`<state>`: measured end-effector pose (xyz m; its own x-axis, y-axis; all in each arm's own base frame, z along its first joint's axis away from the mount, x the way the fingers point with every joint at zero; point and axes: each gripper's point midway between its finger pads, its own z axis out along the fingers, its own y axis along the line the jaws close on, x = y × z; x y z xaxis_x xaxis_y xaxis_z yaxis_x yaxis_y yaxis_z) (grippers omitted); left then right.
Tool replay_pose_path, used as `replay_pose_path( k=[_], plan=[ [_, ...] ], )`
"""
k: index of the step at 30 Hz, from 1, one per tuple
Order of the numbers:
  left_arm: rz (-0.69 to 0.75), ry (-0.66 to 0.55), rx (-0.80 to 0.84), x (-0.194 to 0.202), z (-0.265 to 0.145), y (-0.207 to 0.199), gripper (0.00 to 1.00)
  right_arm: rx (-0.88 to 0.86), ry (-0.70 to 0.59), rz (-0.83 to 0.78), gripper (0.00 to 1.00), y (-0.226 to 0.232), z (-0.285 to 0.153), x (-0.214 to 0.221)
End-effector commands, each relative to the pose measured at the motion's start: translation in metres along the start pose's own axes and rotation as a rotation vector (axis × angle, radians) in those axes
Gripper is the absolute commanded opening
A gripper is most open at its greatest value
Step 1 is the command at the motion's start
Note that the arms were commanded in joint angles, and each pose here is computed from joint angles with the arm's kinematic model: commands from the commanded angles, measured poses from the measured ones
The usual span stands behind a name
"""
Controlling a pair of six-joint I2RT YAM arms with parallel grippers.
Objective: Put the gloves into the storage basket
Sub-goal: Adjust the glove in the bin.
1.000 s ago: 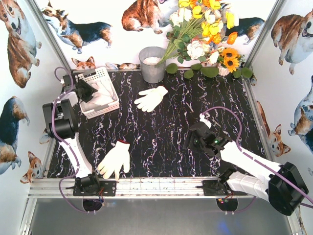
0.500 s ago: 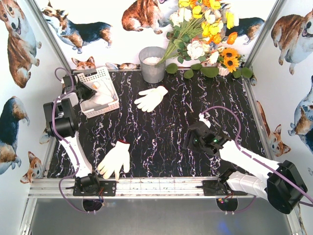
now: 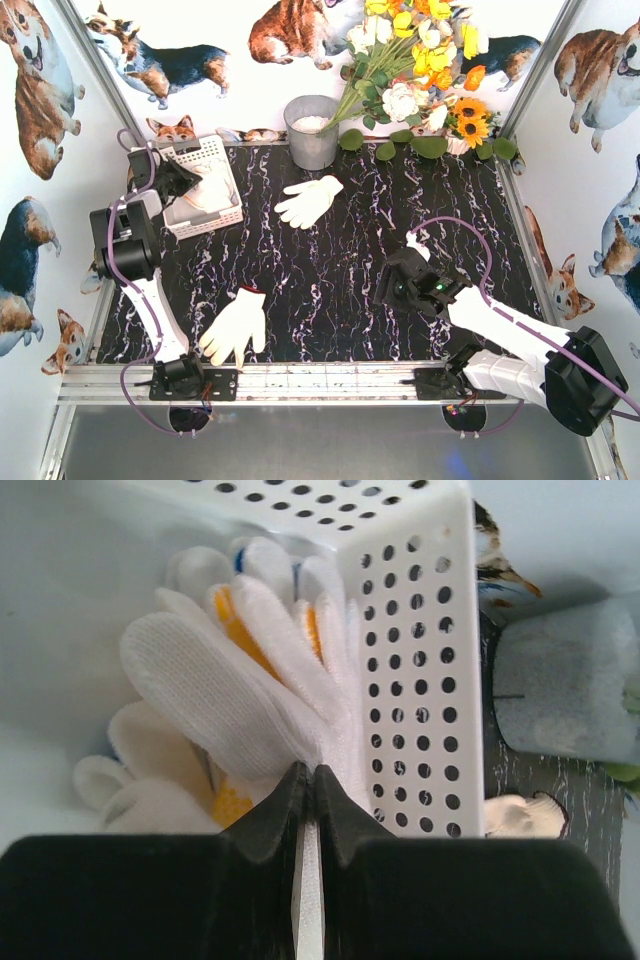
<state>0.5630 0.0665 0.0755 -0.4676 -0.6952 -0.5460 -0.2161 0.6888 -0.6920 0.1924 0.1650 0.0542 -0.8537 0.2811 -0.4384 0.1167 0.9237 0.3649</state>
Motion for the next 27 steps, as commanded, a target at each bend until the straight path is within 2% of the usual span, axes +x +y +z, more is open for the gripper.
replay_pose_path(
  k=[1,11,13,19,20,23,27],
  plan=[
    [0.119,0.007,0.114,0.002,0.004,-0.021,0.0,-0.063,-0.067,0.009,0.54,0.023,-0.007,-0.024],
    [0.14,0.097,0.034,0.016,0.023,0.007,0.0,-0.062,-0.059,0.007,0.54,0.024,-0.005,-0.024],
    [0.12,0.086,-0.049,0.013,0.022,0.02,0.0,-0.062,-0.059,0.006,0.54,0.024,-0.006,-0.024],
    [0.11,-0.025,-0.13,-0.007,0.007,0.02,0.0,-0.059,-0.064,0.005,0.54,0.024,-0.007,-0.026],
    [0.113,-0.042,-0.137,-0.011,0.003,0.019,0.05,-0.058,-0.062,0.004,0.54,0.024,-0.006,-0.025],
    [0.118,-0.077,-0.151,-0.02,-0.005,0.015,0.36,-0.06,-0.062,0.005,0.54,0.025,-0.006,-0.025],
    [0.111,-0.08,-0.155,-0.029,-0.005,0.011,0.59,-0.061,-0.062,0.004,0.54,0.025,-0.006,-0.025]
  ],
)
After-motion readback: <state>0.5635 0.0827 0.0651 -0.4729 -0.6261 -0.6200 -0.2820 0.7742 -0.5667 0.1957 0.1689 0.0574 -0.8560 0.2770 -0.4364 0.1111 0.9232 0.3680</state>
